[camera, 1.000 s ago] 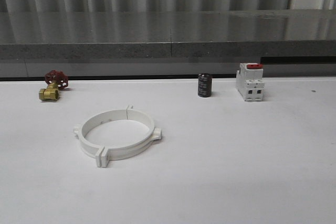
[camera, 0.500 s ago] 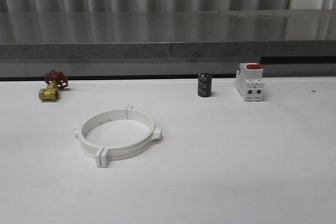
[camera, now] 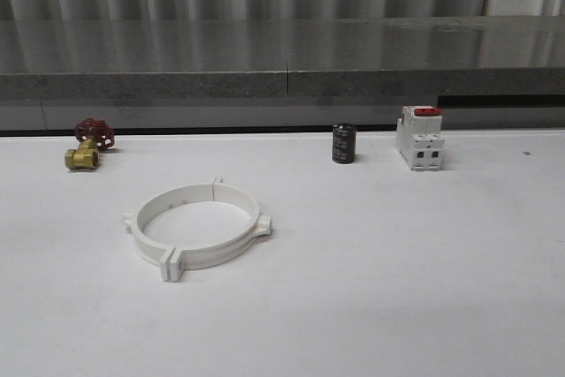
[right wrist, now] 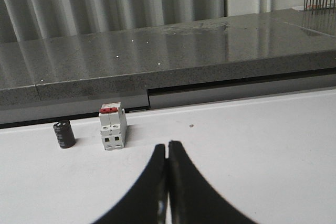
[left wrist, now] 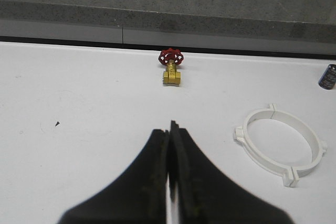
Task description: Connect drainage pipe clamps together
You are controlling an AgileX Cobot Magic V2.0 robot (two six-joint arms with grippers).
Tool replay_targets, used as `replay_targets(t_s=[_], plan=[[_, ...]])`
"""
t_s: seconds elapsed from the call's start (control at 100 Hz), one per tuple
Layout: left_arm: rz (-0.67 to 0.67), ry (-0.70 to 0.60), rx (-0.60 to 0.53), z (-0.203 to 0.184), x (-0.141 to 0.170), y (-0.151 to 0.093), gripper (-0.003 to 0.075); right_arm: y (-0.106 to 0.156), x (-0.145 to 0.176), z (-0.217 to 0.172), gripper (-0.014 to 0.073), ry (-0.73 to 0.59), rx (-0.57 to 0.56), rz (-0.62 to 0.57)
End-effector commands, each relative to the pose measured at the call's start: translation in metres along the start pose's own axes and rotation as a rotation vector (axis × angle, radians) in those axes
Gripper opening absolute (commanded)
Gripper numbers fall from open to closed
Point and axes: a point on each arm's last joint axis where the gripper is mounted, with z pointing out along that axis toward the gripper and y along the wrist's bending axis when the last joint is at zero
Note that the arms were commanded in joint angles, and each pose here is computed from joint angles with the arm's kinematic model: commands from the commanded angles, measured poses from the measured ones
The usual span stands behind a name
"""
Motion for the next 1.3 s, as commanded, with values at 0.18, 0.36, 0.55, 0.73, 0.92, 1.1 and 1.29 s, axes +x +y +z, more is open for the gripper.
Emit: replay_targets(t_s=[0.18, 0.36, 0.55, 0.73, 0.92, 1.1, 1.29], plan=[[-0.003, -0.092, 0.014, -0.0031, -0.0143, -0.0021, -0.002, 0.0015, -0.0134, -0.0047, -0.0067, -0.12, -0.007, -0.056], [-0.003, -0.092, 0.014, -0.0031, -0.0143, -0.0021, -0.002, 0.0018, -0.0133, -0.0047, -0.0067, -0.119, -0.013, -0.031], [-0.003, -0.092, 0.014, -0.0031, -0.0143, -0.0021, -0.002, 0.0018, -0.0129, -0.0047, -0.0067, -0.115, -0.012, -0.029], [-0.003, -0.092, 0.014, -0.0031, -0.0143, -0.0021, -0.002, 0.0018, -0.0129, -0.0047, -0.0067, -0.115, -0.012, -0.029], [-0.003, -0.092, 0.014, -0.0031, -0.0143, -0.0021, -0.002, 0.0018, -0.0129, -0.0047, -0.0067, -0.115, -0.012, -0.029], [-0.003, -0.092, 0.014, -0.0031, -0.0143, -0.0021, -0.002, 0.0018, -0.0129, -0.0047, -0.0067, -0.115, -0.012, -0.029], [-0.003, -0.092, 0.014, -0.0031, -0.0143, -0.0021, -0.002, 0.0018, -0.0129, -0.0047, -0.0067, -0.115, -0.012, -0.029]])
